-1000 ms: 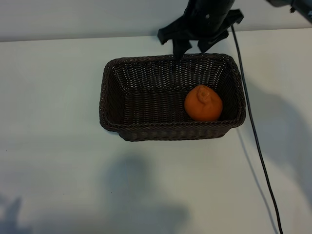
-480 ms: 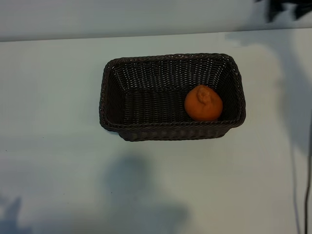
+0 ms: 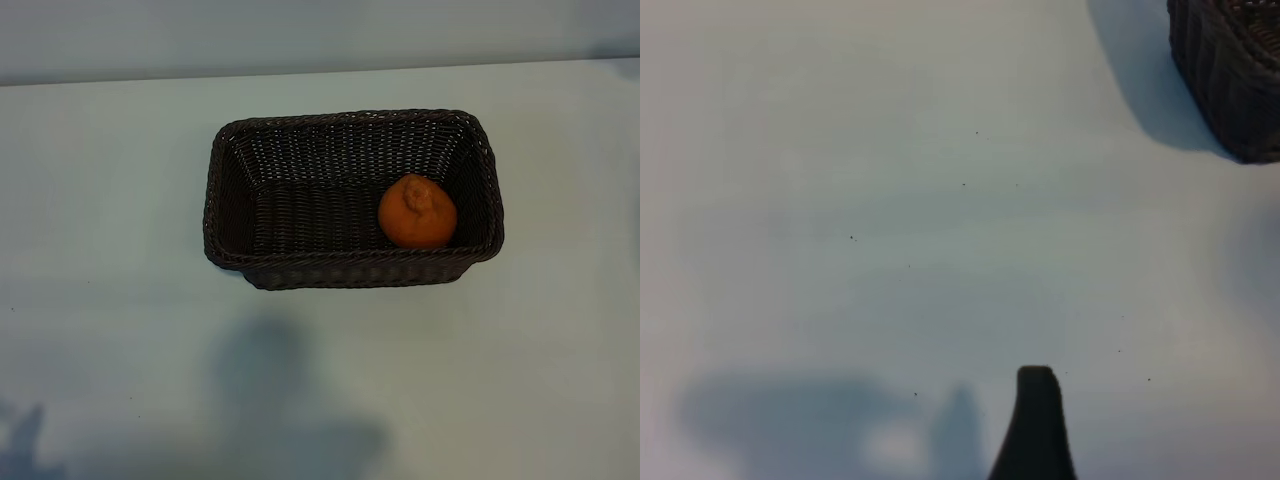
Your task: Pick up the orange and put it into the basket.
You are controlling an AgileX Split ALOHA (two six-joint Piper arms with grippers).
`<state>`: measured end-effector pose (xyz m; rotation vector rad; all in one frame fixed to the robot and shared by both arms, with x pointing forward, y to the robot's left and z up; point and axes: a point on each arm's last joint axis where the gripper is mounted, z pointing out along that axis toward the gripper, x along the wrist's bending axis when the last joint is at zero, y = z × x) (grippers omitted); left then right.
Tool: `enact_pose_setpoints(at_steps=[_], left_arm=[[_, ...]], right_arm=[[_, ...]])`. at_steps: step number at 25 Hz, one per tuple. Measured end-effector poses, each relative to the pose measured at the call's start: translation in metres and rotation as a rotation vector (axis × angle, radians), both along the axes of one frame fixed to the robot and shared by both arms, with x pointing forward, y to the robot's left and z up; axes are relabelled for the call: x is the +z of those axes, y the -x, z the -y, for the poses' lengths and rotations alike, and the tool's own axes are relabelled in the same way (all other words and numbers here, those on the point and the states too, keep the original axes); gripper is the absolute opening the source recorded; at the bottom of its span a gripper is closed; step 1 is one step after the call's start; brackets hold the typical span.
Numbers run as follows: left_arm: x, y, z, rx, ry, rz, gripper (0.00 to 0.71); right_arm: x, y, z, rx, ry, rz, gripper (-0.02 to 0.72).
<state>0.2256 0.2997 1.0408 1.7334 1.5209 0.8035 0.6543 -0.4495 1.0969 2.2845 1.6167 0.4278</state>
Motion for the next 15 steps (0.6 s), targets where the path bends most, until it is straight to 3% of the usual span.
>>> enact_pose_setpoints(at_steps=[5,11,15], left_arm=[[0.000,0.000,0.000,0.000,0.000,0.000,0.593],[0.000,0.000,0.000,0.000,0.000,0.000,0.593],[0.000,0.000,0.000,0.000,0.000,0.000,0.593]], right_arm=[[0.048,0.038,-0.007,-0.018,0.012,0.087,0.543],[0.105,0.125,-0.044,0.001,0.051,0.205,0.541],[0.121,0.193,-0.072,0.013,0.080,0.270,0.541]])
